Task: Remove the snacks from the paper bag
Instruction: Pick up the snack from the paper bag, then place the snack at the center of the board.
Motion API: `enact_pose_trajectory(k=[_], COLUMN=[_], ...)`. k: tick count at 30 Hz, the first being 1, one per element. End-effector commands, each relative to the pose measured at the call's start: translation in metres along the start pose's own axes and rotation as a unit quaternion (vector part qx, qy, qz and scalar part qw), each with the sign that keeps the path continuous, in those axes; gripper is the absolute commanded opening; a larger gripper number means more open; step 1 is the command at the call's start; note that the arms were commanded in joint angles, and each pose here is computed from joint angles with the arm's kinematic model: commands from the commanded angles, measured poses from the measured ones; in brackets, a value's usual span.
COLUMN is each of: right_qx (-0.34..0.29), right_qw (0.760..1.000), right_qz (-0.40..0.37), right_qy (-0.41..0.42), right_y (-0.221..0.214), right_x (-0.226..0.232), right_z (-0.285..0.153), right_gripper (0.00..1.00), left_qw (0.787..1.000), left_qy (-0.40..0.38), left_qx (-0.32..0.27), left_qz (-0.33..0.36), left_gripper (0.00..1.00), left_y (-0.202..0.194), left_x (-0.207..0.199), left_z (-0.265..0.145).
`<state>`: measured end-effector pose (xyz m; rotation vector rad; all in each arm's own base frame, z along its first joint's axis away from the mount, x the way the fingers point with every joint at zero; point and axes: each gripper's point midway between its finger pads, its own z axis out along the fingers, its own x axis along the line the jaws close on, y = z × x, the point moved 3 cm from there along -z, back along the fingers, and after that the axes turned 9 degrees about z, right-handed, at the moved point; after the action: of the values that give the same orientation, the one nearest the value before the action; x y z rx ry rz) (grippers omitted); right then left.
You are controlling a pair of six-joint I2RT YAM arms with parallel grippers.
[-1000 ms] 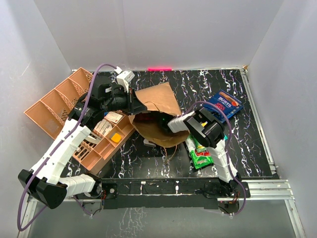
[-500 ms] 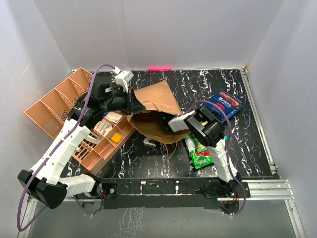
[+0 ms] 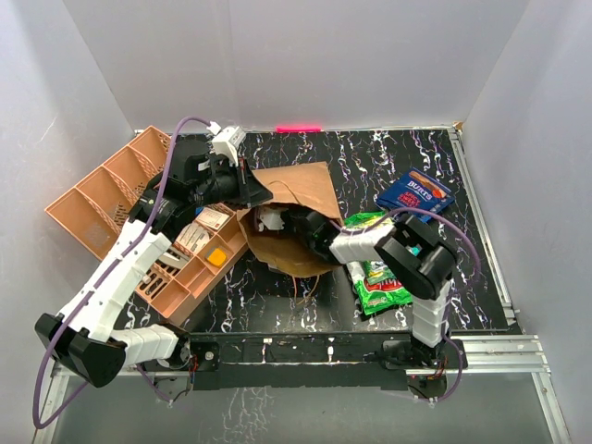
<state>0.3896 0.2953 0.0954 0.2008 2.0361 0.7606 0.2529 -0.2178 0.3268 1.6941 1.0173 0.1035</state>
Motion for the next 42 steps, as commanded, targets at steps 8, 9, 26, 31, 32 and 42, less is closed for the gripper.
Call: enact_pose_trajectory(k=[8, 9, 26, 31, 32, 42], right_qx=[-0.158, -0.173, -0.085, 0.04, 0.061, 0.23], right_qw=[0.945, 0.933, 0.83, 0.814, 0.803, 0.773], right_qz=[0.157, 0.174, 0.53, 0.574, 0.578, 0.581], right_qy=[0.241, 0.262, 0.154, -0.086, -0.131, -0.113], right_y=[0.075, 0.081, 0.081, 0.023, 0.014, -0.037], right_x=[0.034, 0.035, -0.069, -0.106, -0.112, -0.12], right_z=[-0.129, -0.144, -0.323, -0.307, -0.304, -0.214], right_gripper=[0.07, 0.07, 0.07, 0.07, 0.07, 0.07], left_qw=[0.999, 0.999, 0.998, 0.998, 0.998, 0.998], left_qy=[-0.005, -0.004, 0.033, 0.033, 0.035, 0.02], left_qx=[-0.041, -0.041, -0.048, -0.044, -0.045, -0.051], left_qz=[-0.017, -0.017, -0.009, -0.001, 0.0, -0.002], left_gripper=[0.0, 0.0, 0.0, 0.0, 0.0, 0.0], left_y=[0.018, 0.017, 0.005, 0.006, 0.007, 0.013], left_x=[-0.002, -0.001, 0.013, 0.012, 0.012, 0.006], left_z=[0.008, 0.009, 0.005, 0.003, 0.002, 0.001])
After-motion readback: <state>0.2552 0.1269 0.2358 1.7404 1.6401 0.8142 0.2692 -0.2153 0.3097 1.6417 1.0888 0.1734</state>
